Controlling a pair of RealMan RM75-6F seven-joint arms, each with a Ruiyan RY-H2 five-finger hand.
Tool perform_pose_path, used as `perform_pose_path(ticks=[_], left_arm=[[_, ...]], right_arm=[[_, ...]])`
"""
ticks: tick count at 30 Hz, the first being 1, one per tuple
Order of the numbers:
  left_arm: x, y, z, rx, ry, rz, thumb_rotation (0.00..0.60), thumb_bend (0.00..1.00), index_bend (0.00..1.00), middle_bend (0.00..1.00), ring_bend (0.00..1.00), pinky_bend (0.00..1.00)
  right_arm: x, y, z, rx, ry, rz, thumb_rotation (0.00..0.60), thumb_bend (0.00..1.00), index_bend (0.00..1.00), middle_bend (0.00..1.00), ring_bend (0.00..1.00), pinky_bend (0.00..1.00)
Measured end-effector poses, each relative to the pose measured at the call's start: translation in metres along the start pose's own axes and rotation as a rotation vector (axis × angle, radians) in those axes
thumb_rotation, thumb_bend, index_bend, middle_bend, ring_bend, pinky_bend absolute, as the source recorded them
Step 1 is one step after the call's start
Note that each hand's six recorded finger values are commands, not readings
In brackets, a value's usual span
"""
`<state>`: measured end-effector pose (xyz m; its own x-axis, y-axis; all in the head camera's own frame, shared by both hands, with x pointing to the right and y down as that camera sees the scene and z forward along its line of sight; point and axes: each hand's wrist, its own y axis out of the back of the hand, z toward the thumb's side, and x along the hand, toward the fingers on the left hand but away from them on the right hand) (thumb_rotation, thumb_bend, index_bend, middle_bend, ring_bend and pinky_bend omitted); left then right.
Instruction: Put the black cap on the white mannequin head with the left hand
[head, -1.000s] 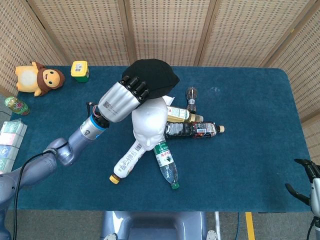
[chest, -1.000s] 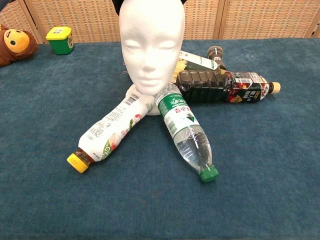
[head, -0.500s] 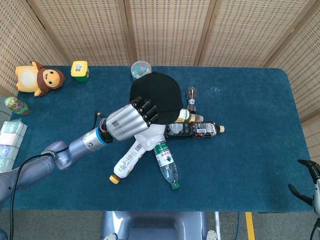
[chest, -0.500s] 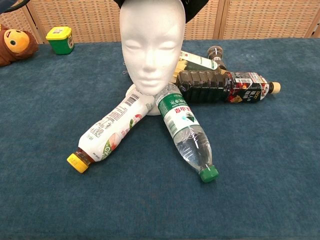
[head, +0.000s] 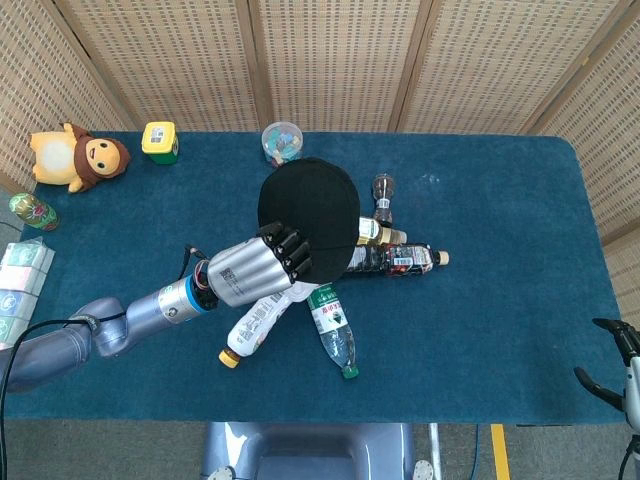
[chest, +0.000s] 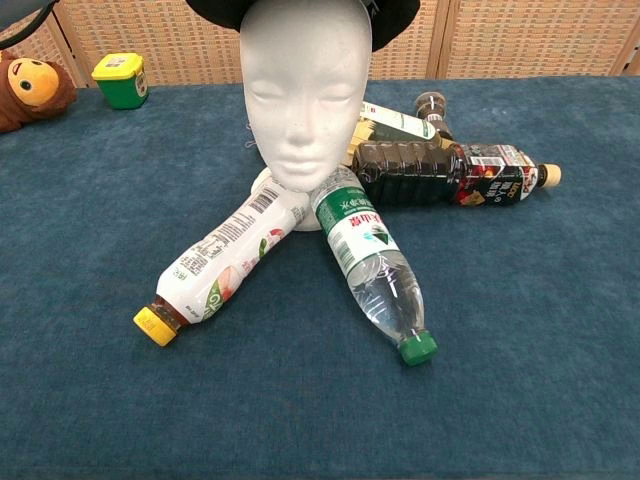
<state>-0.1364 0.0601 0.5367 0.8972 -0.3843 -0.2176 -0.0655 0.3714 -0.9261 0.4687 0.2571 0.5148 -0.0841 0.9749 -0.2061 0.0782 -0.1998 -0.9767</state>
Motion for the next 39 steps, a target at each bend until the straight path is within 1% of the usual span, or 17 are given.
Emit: perform_pose_path(ticks=[2, 5, 8, 11, 13, 16, 18, 22, 26, 29, 34, 39], left_arm=[[0.000, -0.001, 0.000, 0.001, 0.009, -0.017, 0.600, 0.40, 0.82, 0.56, 0.50, 0.67], [0.001, -0.002, -0.001, 0.008, 0.024, -0.040, 0.600, 0.36, 0.75, 0.56, 0.48, 0.65], [0.001, -0.004, -0.001, 0.008, 0.040, -0.063, 0.600, 0.33, 0.67, 0.54, 0.45, 0.63], [0.001, -0.005, -0.002, 0.003, 0.057, -0.083, 0.600, 0.30, 0.57, 0.47, 0.39, 0.59], [0.000, -0.005, -0.002, 0.004, 0.070, -0.100, 0.600, 0.26, 0.48, 0.41, 0.34, 0.56], [-0.001, -0.006, -0.003, 0.005, 0.088, -0.126, 0.600, 0.23, 0.39, 0.35, 0.28, 0.52], [-0.002, -0.005, -0.004, 0.003, 0.096, -0.139, 0.600, 0.21, 0.35, 0.32, 0.25, 0.50], [-0.004, -0.003, -0.006, 0.010, 0.107, -0.159, 0.600, 0.18, 0.31, 0.29, 0.21, 0.45], [-0.006, 0.000, -0.004, 0.022, 0.099, -0.156, 0.600, 0.18, 0.29, 0.27, 0.19, 0.44], [-0.008, 0.001, -0.004, 0.010, 0.113, -0.165, 0.600, 0.18, 0.27, 0.25, 0.17, 0.42], [-0.015, 0.004, -0.003, 0.005, 0.131, -0.205, 0.600, 0.16, 0.22, 0.20, 0.13, 0.38], [-0.028, 0.009, -0.002, -0.015, 0.153, -0.252, 0.600, 0.14, 0.20, 0.19, 0.11, 0.37]], right_arm=[[0.000, 0.000, 0.000, 0.000, -0.001, 0.000, 0.600, 0.11, 0.27, 0.35, 0.41, 0.40], [0.000, 0.000, -0.001, -0.001, -0.002, 0.001, 0.600, 0.11, 0.27, 0.35, 0.41, 0.40], [0.001, -0.001, -0.001, -0.002, -0.003, 0.001, 0.600, 0.11, 0.27, 0.35, 0.41, 0.40], [0.001, -0.001, -0.002, -0.004, -0.003, 0.000, 0.600, 0.11, 0.27, 0.35, 0.41, 0.40], [0.001, -0.001, -0.002, -0.004, -0.003, 0.000, 0.600, 0.11, 0.27, 0.35, 0.41, 0.40], [0.001, 0.000, -0.002, -0.006, -0.002, -0.003, 0.600, 0.11, 0.27, 0.35, 0.41, 0.40], [0.001, 0.000, -0.002, -0.008, 0.001, -0.005, 0.600, 0.11, 0.27, 0.35, 0.41, 0.40], [0.001, 0.000, -0.002, -0.011, 0.004, -0.011, 0.600, 0.11, 0.27, 0.35, 0.41, 0.40], [0.002, 0.000, -0.002, -0.013, 0.003, -0.013, 0.600, 0.11, 0.27, 0.35, 0.41, 0.40], [0.002, 0.001, -0.002, -0.013, 0.006, -0.013, 0.600, 0.11, 0.27, 0.35, 0.41, 0.40], [0.001, 0.002, 0.001, -0.013, 0.017, -0.017, 0.600, 0.11, 0.27, 0.35, 0.41, 0.40], [0.000, 0.001, 0.004, -0.015, 0.027, -0.013, 0.600, 0.11, 0.27, 0.35, 0.41, 0.40]])
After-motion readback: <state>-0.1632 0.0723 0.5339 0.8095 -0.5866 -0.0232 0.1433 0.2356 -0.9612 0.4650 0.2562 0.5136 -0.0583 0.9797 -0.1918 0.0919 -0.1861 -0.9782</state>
